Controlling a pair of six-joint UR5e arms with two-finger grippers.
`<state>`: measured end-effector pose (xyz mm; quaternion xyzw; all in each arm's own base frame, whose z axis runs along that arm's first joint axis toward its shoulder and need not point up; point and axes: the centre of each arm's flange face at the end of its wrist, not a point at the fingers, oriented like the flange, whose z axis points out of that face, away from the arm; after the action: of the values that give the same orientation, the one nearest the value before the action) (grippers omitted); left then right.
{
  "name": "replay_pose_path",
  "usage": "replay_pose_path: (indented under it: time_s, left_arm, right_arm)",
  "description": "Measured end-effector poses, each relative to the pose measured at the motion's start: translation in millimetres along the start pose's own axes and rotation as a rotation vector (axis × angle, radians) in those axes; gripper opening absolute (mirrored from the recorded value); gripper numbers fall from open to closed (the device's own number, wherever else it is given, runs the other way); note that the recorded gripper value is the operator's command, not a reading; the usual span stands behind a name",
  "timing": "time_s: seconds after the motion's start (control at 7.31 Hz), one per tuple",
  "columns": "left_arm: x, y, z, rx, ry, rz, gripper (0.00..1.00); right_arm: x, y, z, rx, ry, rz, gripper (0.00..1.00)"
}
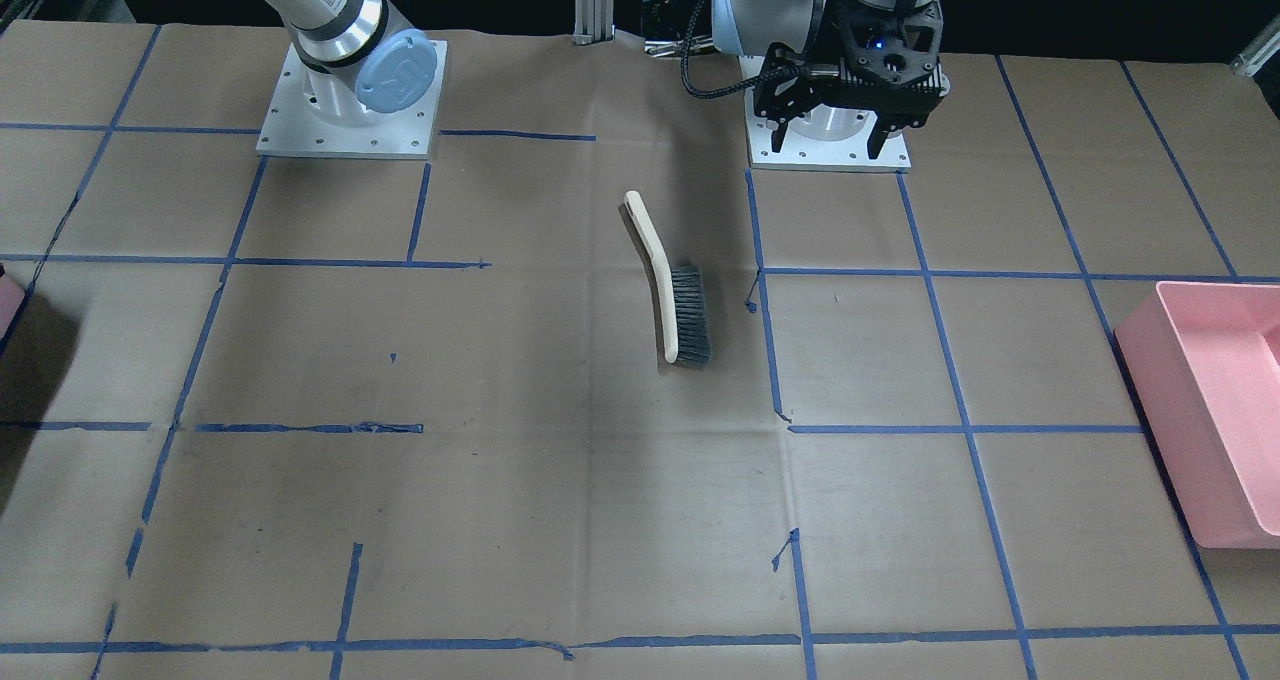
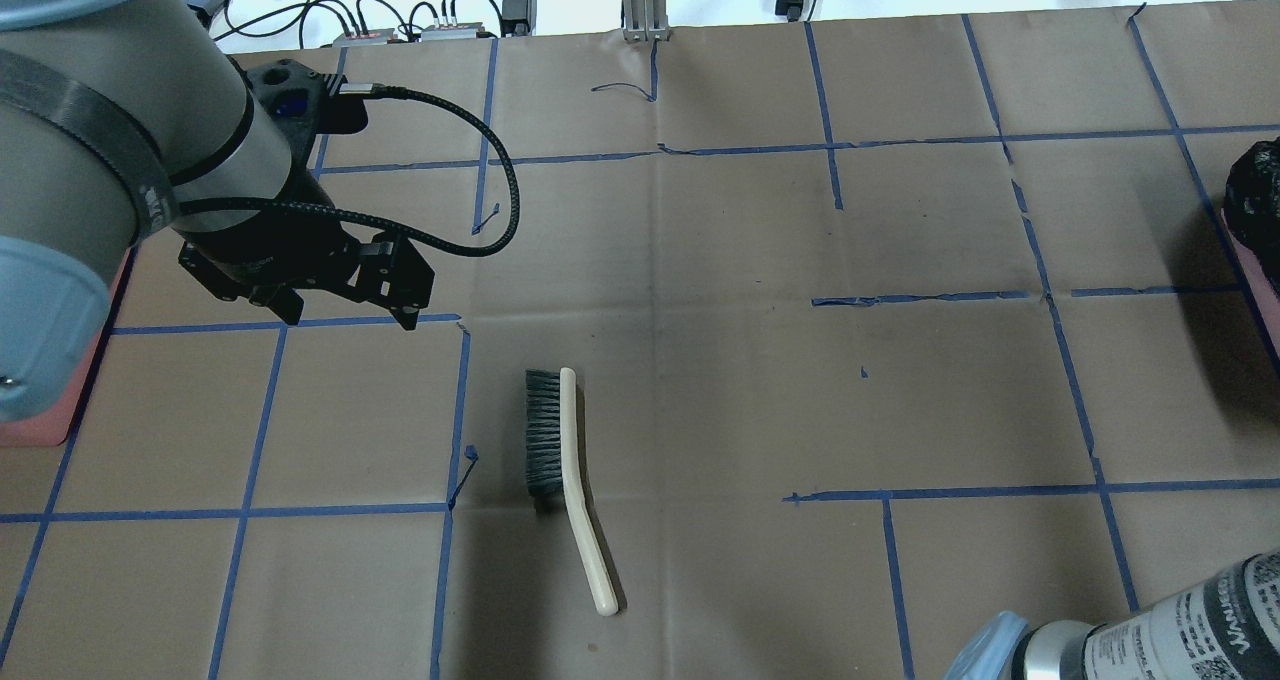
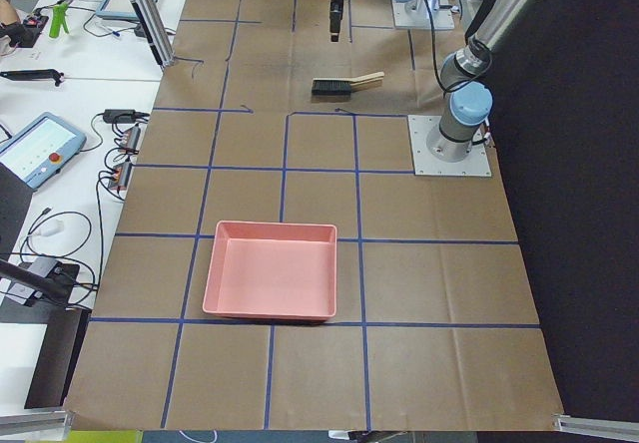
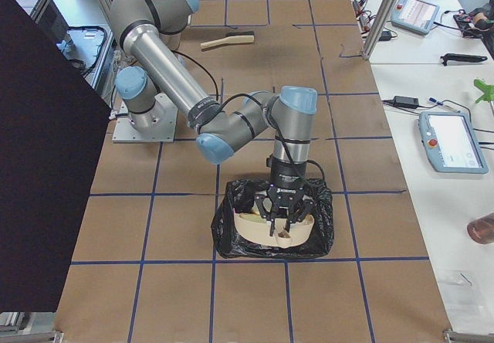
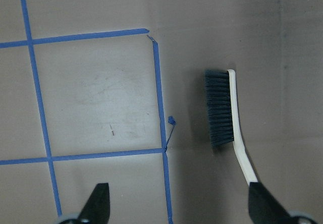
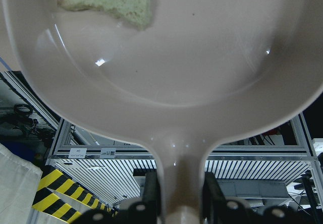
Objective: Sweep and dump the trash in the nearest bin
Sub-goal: 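Tip the dustpan over the bin with the right gripper while the left gripper withdraws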
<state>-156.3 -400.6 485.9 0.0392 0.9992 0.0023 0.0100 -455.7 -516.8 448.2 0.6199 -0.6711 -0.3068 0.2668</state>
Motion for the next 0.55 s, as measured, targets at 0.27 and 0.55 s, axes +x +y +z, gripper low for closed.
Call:
replay_pose_path:
  time_s: [0.27,0.55]
  left_arm:
    - [-0.1,10.3,-8.4,0.017,-0.004,0.001,1.00]
    - [0.3,16.9,-11.0,0.024,-0.005,0.002,1.00]
  right_arm:
    - [10.7,-15.8,-12.2,-0.053,0.007,-0.005,0.04]
    - [26.7,-37.4,-31.2,-0.106,-0.006,-0.034,0.04]
